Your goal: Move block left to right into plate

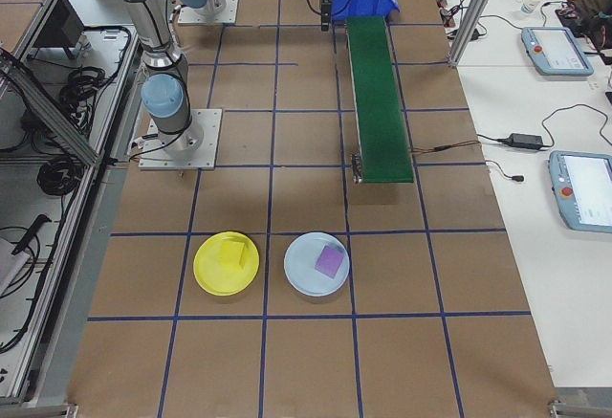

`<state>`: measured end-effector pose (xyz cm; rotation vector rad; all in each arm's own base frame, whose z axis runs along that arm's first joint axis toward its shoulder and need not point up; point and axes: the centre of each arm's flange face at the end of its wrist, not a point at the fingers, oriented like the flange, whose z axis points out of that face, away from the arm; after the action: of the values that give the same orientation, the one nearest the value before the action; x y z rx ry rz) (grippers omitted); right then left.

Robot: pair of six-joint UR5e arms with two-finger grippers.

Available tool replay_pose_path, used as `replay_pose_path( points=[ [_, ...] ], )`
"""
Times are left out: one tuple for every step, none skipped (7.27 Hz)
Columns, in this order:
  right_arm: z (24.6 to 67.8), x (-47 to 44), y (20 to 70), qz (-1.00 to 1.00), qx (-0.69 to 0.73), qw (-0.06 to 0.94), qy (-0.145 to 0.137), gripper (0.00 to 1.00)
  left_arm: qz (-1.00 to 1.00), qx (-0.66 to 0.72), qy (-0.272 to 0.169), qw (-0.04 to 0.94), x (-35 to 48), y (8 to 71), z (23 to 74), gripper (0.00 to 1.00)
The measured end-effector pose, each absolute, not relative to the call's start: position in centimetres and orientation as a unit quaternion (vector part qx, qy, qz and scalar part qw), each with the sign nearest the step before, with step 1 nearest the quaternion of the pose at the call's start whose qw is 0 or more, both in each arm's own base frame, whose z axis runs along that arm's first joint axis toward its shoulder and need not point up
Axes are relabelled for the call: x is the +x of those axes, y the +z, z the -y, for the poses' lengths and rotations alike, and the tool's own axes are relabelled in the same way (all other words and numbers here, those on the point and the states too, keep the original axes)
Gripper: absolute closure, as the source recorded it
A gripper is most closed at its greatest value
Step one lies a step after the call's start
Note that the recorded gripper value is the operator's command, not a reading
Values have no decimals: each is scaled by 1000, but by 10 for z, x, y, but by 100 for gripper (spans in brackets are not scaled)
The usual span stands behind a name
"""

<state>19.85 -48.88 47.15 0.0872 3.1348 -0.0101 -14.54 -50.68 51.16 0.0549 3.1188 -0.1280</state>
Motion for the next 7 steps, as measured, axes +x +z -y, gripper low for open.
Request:
replay_pose_path(
  points=[
    [497, 189, 466, -999, 41, -6, 5, 0, -999, 18, -41, 10, -145, 512, 507, 0],
    [504, 173, 466, -998, 51, -15, 16, 0, -999, 18, -41, 10, -145, 512, 507, 0],
    [509, 156, 468, -998, 56, -20, 28, 0, -999, 18, -41, 10, -145, 512, 507, 0],
    [510, 142, 473, -998, 57, -21, 36, 0, -999, 18, -41, 10, -145, 512, 507, 0],
    [509, 135, 480, -998, 51, -21, 43, 0, -999, 18, -41, 10, -145, 512, 507, 0],
    [506, 134, 488, -998, 39, -22, 52, 0, -999, 18, -41, 10, -145, 512, 507, 0],
    [501, 136, 494, -998, 22, -20, 56, 0, -999, 18, -41, 10, -145, 511, 507, 0]
  ],
)
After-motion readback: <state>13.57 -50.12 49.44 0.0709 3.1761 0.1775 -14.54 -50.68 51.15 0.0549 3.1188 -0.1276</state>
